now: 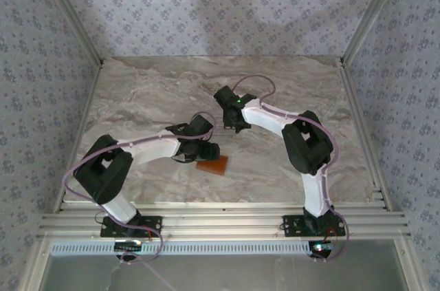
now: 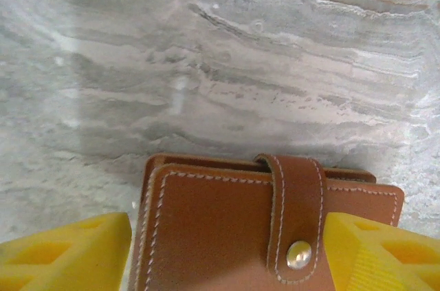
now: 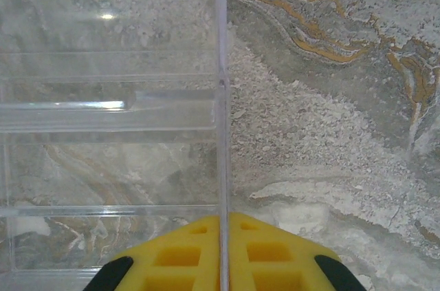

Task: Take the credit cards out of the card holder

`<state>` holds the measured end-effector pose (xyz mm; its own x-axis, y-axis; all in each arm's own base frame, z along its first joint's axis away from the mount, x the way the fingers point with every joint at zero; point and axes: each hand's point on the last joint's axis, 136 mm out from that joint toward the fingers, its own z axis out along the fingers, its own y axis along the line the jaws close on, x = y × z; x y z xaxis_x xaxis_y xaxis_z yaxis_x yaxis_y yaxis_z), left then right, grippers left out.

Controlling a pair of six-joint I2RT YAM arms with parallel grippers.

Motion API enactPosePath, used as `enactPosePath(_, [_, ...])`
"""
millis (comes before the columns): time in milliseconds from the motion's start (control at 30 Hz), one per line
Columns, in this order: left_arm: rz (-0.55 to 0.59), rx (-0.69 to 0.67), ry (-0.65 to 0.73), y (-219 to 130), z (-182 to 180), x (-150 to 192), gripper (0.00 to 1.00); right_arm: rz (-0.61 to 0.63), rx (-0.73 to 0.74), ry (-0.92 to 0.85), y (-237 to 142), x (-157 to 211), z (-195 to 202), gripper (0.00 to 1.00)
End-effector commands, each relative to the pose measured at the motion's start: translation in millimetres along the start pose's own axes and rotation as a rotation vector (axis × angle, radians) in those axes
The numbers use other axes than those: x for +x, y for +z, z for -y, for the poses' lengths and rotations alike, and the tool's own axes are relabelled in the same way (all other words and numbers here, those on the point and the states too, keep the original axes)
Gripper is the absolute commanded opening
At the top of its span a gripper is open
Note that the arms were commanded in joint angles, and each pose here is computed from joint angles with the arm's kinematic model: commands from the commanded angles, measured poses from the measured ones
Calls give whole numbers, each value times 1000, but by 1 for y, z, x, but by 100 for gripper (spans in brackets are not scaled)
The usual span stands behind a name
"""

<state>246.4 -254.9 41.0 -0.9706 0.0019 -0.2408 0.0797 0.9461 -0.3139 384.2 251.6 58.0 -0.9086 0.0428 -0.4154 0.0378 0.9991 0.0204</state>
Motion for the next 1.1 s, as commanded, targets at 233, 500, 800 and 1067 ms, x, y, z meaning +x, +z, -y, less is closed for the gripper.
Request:
enactPosePath(233, [64,-13,-53,-33,-19,-9,74,20,-5,34,-19,-7,4,30])
enactPosePath(500, [52,-5,-143,-41,-43,1,74,30,-82,-86,-59,-11,4,38])
enactPosePath(800, [8,50,-318,-42,-74,14,69,-76,-455,-537,-98,37,-37,43])
enactPosePath(1067, [-139,148,-187,-52,-48,50,52,-176,-534,-663,-92,71,-37,44])
